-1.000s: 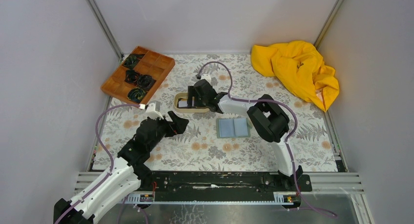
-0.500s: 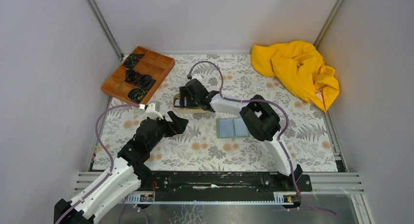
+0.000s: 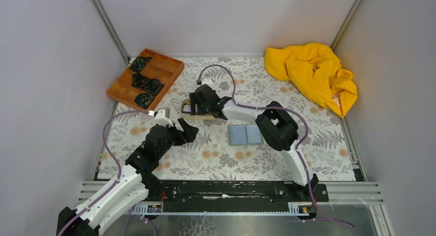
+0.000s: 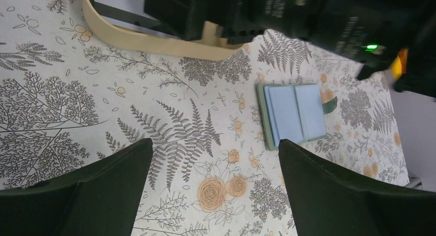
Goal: Take the credit cards out of the card holder
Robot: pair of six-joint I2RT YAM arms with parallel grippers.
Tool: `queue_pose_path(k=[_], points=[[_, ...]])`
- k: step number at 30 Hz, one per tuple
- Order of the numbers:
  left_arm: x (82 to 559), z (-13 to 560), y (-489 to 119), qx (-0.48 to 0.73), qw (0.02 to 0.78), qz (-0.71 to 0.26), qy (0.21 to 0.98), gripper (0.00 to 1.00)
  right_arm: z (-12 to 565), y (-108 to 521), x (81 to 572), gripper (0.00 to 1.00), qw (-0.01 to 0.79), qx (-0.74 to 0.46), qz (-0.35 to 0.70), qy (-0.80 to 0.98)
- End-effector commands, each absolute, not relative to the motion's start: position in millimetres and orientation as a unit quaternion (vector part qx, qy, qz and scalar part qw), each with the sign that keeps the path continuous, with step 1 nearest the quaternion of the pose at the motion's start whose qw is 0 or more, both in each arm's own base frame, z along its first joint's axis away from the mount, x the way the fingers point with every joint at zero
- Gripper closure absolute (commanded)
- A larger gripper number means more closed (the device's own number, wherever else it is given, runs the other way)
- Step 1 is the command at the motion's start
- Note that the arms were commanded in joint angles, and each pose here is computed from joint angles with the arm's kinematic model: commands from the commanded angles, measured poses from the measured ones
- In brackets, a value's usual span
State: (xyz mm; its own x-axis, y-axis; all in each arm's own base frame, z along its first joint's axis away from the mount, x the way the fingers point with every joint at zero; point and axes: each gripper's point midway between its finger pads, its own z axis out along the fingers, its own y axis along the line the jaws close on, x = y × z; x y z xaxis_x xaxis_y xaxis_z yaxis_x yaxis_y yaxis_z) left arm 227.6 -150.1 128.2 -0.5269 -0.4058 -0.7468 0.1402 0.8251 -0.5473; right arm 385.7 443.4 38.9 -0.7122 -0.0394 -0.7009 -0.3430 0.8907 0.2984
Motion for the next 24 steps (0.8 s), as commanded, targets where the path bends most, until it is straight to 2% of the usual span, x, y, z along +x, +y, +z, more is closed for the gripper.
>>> queue_pose_path(k=[1,7,13,14,16,18,19,20,22,23,24], points=[[234.1,146.5,-153.8,-0.08,0.493,-0.298,0.813,0.0,136.8,433.4,397.6,0.19,0.459,-0.102,0.224,0.854],[234.4,151.5,-159.3,-0.076,0.49,-0.31,0.811,0.0,194.2,403.6,383.5,0.19,0.519,-0.096,0.24,0.815],[233.3,158.2,-157.1,-0.084,0.492,-0.312,0.808,0.0,201.3,325.8,363.9,0.18,0.547,-0.071,0.209,0.807],[232.7,158.9,-157.0,-0.086,0.493,-0.314,0.807,0.0,196.7,309.6,360.3,0.2,0.544,-0.063,0.21,0.81],[232.2,160.7,-157.1,-0.089,0.495,-0.319,0.804,0.0,184.4,274.6,355.2,0.34,0.537,-0.037,0.207,0.817],[232.5,162.2,-157.8,-0.091,0.495,-0.322,0.802,0.0,175.7,238.6,347.5,0.64,0.539,-0.013,0.193,0.82],[232.7,162.7,-158.4,-0.092,0.495,-0.324,0.801,0.0,166.3,221.2,343.1,0.85,0.535,-0.002,0.18,0.825],[233.4,163.4,-159.1,-0.092,0.495,-0.325,0.801,0.0,159.1,209.6,336.6,0.98,0.532,0.002,0.171,0.829],[234.8,165.0,-161.2,-0.091,0.495,-0.329,0.799,0.0,142.8,197.8,320.7,1.0,0.518,-0.015,0.158,0.84],[235.6,165.8,-162.6,-0.089,0.495,-0.331,0.799,0.0,134.8,194.7,312.5,0.97,0.507,-0.025,0.156,0.847],[236.4,166.8,-164.6,-0.088,0.494,-0.334,0.798,0.0,126.9,192.7,304.3,0.85,0.496,-0.035,0.157,0.853]])
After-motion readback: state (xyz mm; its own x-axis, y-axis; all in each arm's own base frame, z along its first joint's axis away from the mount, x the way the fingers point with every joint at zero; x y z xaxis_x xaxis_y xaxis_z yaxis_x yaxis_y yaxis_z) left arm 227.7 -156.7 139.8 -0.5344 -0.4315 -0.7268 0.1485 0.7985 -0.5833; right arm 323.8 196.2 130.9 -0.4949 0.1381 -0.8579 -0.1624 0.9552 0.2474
